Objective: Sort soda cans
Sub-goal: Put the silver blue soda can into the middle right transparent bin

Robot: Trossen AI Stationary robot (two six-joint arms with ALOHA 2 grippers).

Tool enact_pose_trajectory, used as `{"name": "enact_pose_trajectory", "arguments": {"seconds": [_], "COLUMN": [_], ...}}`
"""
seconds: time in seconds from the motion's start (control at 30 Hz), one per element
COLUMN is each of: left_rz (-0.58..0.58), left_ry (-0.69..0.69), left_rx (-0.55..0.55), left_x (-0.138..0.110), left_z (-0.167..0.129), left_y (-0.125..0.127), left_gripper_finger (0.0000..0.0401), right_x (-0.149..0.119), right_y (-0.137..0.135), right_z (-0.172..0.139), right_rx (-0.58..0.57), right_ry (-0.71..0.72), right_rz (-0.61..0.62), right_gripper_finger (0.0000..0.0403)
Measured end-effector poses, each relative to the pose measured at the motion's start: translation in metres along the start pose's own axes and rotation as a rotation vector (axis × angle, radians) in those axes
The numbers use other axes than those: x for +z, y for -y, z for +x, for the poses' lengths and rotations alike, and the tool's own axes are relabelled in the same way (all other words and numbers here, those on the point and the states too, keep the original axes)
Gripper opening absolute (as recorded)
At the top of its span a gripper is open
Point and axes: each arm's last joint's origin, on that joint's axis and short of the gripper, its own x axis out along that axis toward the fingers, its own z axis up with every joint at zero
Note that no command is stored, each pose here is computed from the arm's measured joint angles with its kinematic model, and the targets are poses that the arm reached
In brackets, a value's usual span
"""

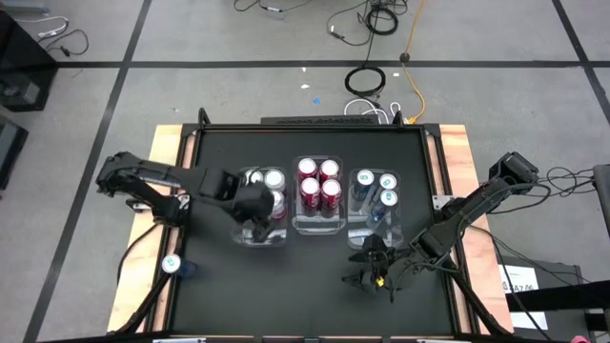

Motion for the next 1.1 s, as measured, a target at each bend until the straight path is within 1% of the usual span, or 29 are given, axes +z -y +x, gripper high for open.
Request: {"name": "enact_pose_trajectory", "arguments": {"seconds": [0.1,0.2,0.3,0.47,0.57,0.67,0.8,0.93,1.0,1.1], "left_rz": [-0.036,-0.097,-0.167,-0.271,-0.33,-0.367,-0.408,-0.456,-0.452,-0.399], "left_ry": [0.03,0.062,0.079,0.082,0.079,0.024,0.002,0.014,0.006,-0.019], "left_rx": [0.042,0.093,0.117,0.093,0.095,0.101,0.124,0.17,0.215,0.278], "left_x": [-0.024,-0.051,-0.077,-0.118,-0.138,-0.156,-0.172,-0.176,-0.176,-0.177], "left_z": [0.0,-0.001,-0.003,-0.007,-0.009,-0.012,-0.014,-0.016,-0.016,-0.018], "left_y": [0.011,0.018,0.024,0.031,0.032,0.031,0.028,0.023,0.02,0.014], "left_gripper_finger": [0.0391,0.0391,0.0391,0.0391,0.0391,0.0391,0.0391,0.0391,0.0391,0.0391], "right_x": [0.0,-0.001,-0.001,-0.002,-0.003,-0.004,-0.004,-0.004,-0.004,-0.004], "right_y": [0.0,0.0,-0.001,-0.001,-0.001,-0.002,-0.002,-0.002,-0.002,-0.002], "right_z": [0.0,0.0,0.0,0.0,0.0,0.0,0.0,0.0,0.0,0.0], "right_rx": [0.0,0.012,0.016,0.037,0.051,0.063,0.065,0.065,0.065,0.061], "right_ry": [-0.001,-0.022,-0.031,-0.069,-0.094,-0.115,-0.118,-0.117,-0.117,-0.114], "right_rz": [-0.02,-0.038,-0.058,-0.093,-0.116,-0.128,-0.128,-0.126,-0.122,-0.089], "right_gripper_finger": [0.0384,0.0384,0.0384,0.0384,0.0384,0.0384,0.0384,0.0384,0.0384,0.0384]}}
